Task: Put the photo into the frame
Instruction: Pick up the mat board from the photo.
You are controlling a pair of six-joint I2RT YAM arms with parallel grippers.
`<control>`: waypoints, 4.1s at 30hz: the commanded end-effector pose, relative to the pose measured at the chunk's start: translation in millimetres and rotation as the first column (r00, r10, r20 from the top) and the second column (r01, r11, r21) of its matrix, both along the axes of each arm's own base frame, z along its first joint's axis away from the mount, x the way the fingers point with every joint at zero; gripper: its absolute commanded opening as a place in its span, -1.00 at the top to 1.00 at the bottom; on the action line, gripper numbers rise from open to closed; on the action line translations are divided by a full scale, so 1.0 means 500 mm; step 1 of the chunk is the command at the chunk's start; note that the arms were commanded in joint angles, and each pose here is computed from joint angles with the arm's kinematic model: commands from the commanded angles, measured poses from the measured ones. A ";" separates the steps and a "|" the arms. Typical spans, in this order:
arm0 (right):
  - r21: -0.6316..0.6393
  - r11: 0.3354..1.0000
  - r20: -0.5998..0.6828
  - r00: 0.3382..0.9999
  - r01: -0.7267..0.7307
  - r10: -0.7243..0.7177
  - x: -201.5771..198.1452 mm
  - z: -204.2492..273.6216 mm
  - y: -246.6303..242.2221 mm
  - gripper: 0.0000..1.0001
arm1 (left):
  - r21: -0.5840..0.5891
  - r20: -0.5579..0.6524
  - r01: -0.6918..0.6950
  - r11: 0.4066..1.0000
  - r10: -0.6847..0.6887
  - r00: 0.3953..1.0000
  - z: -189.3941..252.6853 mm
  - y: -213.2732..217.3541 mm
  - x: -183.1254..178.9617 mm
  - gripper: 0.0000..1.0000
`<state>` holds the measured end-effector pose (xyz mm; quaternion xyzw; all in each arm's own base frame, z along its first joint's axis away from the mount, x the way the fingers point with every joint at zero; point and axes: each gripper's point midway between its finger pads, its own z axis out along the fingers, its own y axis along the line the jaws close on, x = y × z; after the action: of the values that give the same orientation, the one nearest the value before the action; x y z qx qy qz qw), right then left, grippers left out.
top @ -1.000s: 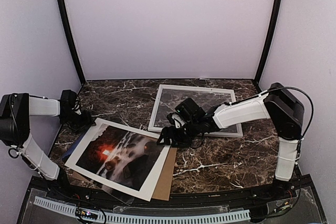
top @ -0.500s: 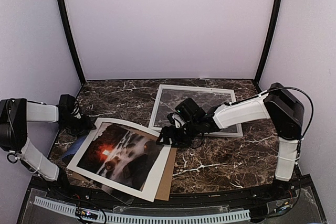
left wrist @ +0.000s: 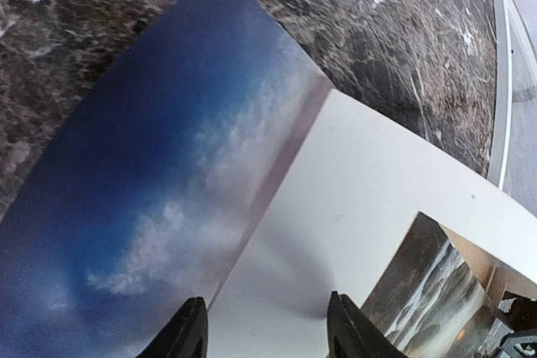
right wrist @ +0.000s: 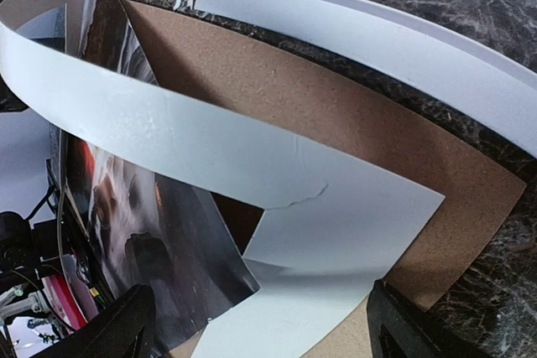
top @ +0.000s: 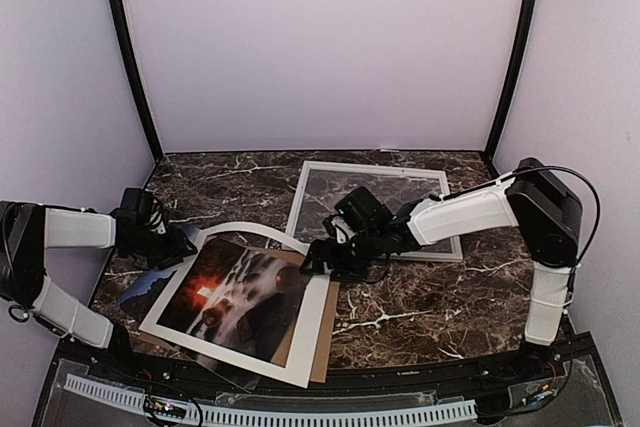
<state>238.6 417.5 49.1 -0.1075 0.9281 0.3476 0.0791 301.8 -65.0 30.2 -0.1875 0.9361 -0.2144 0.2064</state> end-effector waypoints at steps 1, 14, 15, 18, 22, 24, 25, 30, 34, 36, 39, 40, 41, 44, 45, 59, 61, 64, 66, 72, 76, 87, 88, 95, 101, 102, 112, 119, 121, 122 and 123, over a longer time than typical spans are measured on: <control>-0.040 0.999 -0.006 1.000 0.022 -0.022 -0.010 -0.010 -0.019 -0.78 | -0.024 -0.113 0.064 0.998 -0.066 0.991 -0.041 -0.038 -0.062 -0.07; -0.060 0.998 0.001 1.000 0.011 -0.011 -0.005 -0.006 -0.028 -0.78 | 0.051 -0.119 0.149 0.987 -0.142 0.983 -0.045 -0.067 -0.080 -0.33; -0.061 0.998 0.002 1.000 0.010 -0.010 -0.004 -0.005 -0.028 -0.78 | 0.055 -0.119 0.156 0.986 -0.149 0.982 -0.045 -0.070 -0.082 -0.35; -0.060 0.998 0.005 1.000 0.011 -0.010 0.000 -0.004 -0.031 -0.78 | 0.074 -0.121 0.163 0.984 -0.153 0.981 -0.047 -0.070 -0.086 -0.37; -0.056 0.998 0.003 1.000 0.010 -0.010 0.000 -0.005 -0.034 -0.78 | 0.115 -0.124 0.163 0.980 -0.149 0.981 -0.047 -0.064 -0.088 -0.34; -0.057 0.998 0.001 1.000 0.009 -0.009 0.000 -0.006 -0.035 -0.78 | 0.132 -0.124 0.164 0.978 -0.148 0.981 -0.046 -0.062 -0.088 -0.28; -0.058 0.998 0.001 1.000 0.007 -0.007 -0.001 -0.007 -0.035 -0.78 | 0.139 -0.128 0.168 0.976 -0.151 0.980 -0.046 -0.062 -0.090 -0.23; -0.059 0.998 0.002 1.000 0.005 -0.005 0.000 -0.006 -0.037 -0.78 | 0.197 -0.141 0.194 0.961 -0.168 0.976 -0.047 -0.064 -0.089 -0.01; -0.060 0.998 0.004 1.000 0.003 -0.003 0.002 -0.004 -0.038 -0.79 | 0.240 -0.151 0.213 0.947 -0.181 0.972 -0.048 -0.066 -0.092 0.16; -0.059 0.998 0.006 1.000 0.002 -0.001 0.003 -0.002 -0.037 -0.79 | 0.264 -0.152 0.221 0.939 -0.186 0.971 -0.044 -0.066 -0.092 0.24; -0.062 0.998 0.010 1.000 -0.001 0.001 0.006 0.003 -0.039 -0.79 | 0.290 -0.153 0.227 0.930 -0.189 0.970 -0.038 -0.064 -0.092 0.34; -0.065 0.998 0.011 1.000 -0.003 0.004 0.006 0.006 -0.040 -0.78 | 0.292 -0.149 0.229 0.929 -0.192 0.970 -0.034 -0.066 -0.090 0.39; -0.066 0.998 0.014 1.000 -0.002 0.003 0.008 0.009 -0.041 -0.78 | 0.294 -0.145 0.230 0.928 -0.195 0.970 -0.030 -0.067 -0.088 0.42; -0.069 0.998 0.031 1.000 -0.003 0.005 0.013 0.026 -0.045 -0.79 | 0.321 -0.134 0.220 0.921 -0.186 0.973 -0.025 -0.060 -0.081 0.52; -0.068 0.998 0.039 0.999 -0.003 0.006 0.016 0.033 -0.046 -0.79 | 0.325 -0.134 0.221 0.920 -0.186 0.973 -0.025 -0.059 -0.080 0.57; -0.120 0.993 0.105 0.994 -0.017 0.029 0.031 0.078 -0.067 -0.81 | 0.347 -0.107 0.231 0.909 -0.207 0.973 0.003 -0.067 -0.060 0.99; -0.127 0.992 0.116 0.993 -0.018 0.033 0.034 0.084 -0.070 -0.82 | 0.346 -0.096 0.228 0.910 -0.208 0.973 0.014 -0.069 -0.057 1.00; -0.134 0.991 0.137 0.989 -0.030 0.048 0.036 0.099 -0.074 -0.83 | 0.344 -0.076 0.224 0.912 -0.211 0.974 0.032 -0.072 -0.050 1.00; -0.138 0.990 0.161 0.985 -0.035 0.058 0.038 0.113 -0.078 -0.84 | 0.345 -0.071 0.224 0.911 -0.212 0.975 0.039 -0.073 -0.048 1.00; -0.098 0.994 0.183 0.981 -0.047 0.065 0.037 0.141 -0.084 -0.87 | 0.340 -0.056 0.224 0.914 -0.217 0.974 0.055 -0.080 -0.036 1.00; -0.030 0.997 0.156 0.985 -0.069 0.073 0.023 0.138 -0.074 -0.87 | 0.323 -0.044 0.220 0.921 -0.217 0.975 0.063 -0.089 -0.029 1.00; 0.091 0.992 0.088 0.993 -0.090 0.082 0.004 0.108 -0.061 -0.71 | 0.267 -0.030 0.221 0.938 -0.221 0.975 0.071 -0.110 -0.024 1.00; 0.109 0.989 0.081 0.993 -0.095 0.086 0.001 0.108 -0.060 -0.69 | 0.256 -0.029 0.223 0.941 -0.223 0.974 0.071 -0.114 -0.025 1.00; 0.220 0.966 0.053 0.990 -0.136 0.127 -0.019 0.115 -0.041 -0.14 | 0.245 -0.030 0.217 0.945 -0.216 0.976 0.065 -0.115 -0.028 1.00; 0.264 0.954 0.063 0.989 -0.144 0.132 -0.019 0.136 -0.039 0.25 | 0.245 -0.034 0.212 0.946 -0.210 0.977 0.061 -0.113 -0.031 1.00; 0.264 0.954 0.066 0.989 -0.143 0.130 -0.017 0.139 -0.042 0.30 | 0.247 -0.035 0.212 0.946 -0.209 0.977 0.060 -0.112 -0.031 1.00; 0.216 0.967 0.098 0.988 -0.135 0.116 0.003 0.179 -0.076 0.72 | 0.263 -0.012 0.193 0.945 -0.197 0.980 0.076 -0.106 -0.025 0.80; 0.177 0.973 0.105 0.985 -0.151 0.134 0.010 0.190 -0.085 0.82 | 0.260 0.022 0.188 0.947 -0.200 0.979 0.105 -0.109 -0.015 0.54; 0.173 0.973 0.109 0.985 -0.152 0.134 0.013 0.195 -0.088 1.00 | 0.258 0.038 0.185 0.948 -0.202 0.979 0.115 -0.111 -0.012 0.44; 0.173 0.973 0.110 0.985 -0.151 0.134 0.015 0.199 -0.091 1.00 | 0.256 0.043 0.185 0.949 -0.202 0.978 0.118 -0.111 -0.011 0.37; 0.173 0.973 0.113 0.984 -0.153 0.135 0.017 0.203 -0.092 1.00 | 0.252 0.054 0.183 0.950 -0.203 0.978 0.126 -0.113 -0.009 0.33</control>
<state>239.6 375.4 129.4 -0.1732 0.8826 0.4279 0.0890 290.9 -118.0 69.5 -0.0617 0.9682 -0.1111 0.2157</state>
